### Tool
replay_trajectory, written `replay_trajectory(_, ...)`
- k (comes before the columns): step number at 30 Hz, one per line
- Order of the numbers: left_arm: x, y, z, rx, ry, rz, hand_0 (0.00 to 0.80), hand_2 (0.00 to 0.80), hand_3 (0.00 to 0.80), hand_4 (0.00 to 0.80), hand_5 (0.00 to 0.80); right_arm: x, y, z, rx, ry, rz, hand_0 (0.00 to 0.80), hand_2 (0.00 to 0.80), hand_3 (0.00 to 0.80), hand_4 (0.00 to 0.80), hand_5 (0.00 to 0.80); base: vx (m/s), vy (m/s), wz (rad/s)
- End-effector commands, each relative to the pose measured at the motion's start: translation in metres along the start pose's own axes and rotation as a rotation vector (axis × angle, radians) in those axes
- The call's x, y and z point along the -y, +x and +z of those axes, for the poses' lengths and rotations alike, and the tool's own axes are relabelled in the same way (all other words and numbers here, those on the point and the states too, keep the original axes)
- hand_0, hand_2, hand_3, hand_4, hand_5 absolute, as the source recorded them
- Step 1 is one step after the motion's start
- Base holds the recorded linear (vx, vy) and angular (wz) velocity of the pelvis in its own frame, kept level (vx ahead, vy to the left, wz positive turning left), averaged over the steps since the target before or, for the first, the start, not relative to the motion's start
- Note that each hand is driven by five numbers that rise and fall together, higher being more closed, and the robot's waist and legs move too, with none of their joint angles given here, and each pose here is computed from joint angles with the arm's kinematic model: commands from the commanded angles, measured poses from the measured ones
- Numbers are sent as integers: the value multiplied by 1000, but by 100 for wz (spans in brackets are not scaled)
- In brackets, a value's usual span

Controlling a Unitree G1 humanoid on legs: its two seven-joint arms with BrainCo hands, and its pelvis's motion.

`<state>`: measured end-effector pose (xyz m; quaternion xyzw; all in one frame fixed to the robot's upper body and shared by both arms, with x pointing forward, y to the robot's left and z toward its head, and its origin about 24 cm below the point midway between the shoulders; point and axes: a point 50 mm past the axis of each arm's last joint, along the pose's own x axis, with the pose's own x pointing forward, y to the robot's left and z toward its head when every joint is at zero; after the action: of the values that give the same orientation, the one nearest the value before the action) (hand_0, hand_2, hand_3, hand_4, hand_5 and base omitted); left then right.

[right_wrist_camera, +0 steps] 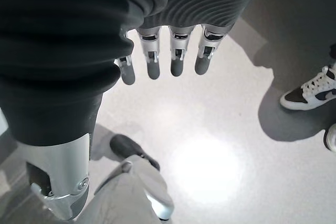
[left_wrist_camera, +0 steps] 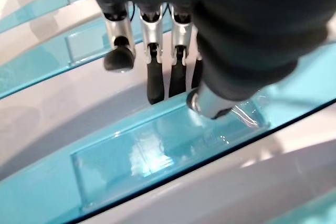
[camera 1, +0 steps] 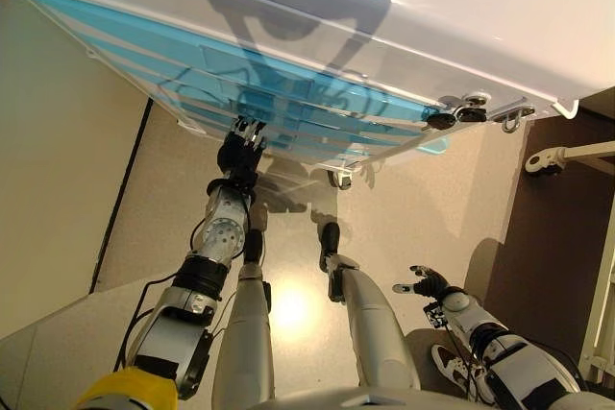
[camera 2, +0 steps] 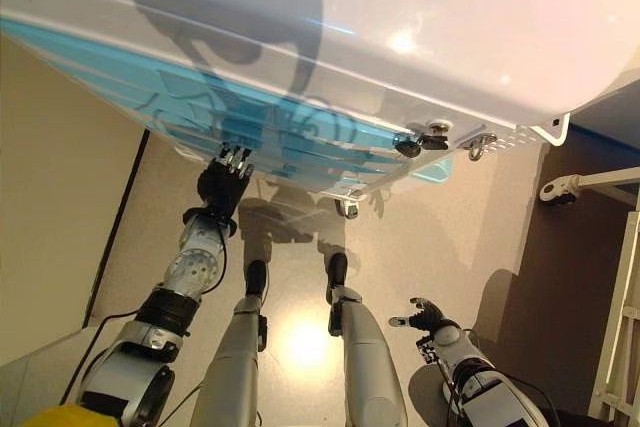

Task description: Open the drawer and pick up the medicine

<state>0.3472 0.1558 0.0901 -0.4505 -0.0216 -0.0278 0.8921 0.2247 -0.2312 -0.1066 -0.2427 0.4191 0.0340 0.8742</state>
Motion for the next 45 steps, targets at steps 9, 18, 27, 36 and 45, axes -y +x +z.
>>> replay_trajectory(9,38,-21,-10,3,-89,-268,800,800,800,800,800,0,-6,-29,-79,-46,9,0,0,0,0,0,-25,3,0)
replay_trajectory(18,26,-47,-9,10,-126,-264,800,800,800,800,800,0,-5,-24,-58,-62,12,0,0,0,0,0,0,0,0)
replay_trajectory(27,28,-84,3,31,-128,-333,800,800,800,800,800,2,-6,-28,-79,-109,2,0,0,0,0,0,0,-15,13)
replay_trajectory(36,56,-104,27,103,-81,-515,800,800,800,800,800,4,-6,-33,-98,-129,-2,0,0,0,0,0,-9,-38,33)
replay_trajectory(45,104,-112,60,282,-53,-768,800,800,800,800,800,-2,-6,-34,-102,-150,21,0,0,0,0,0,-11,2,16)
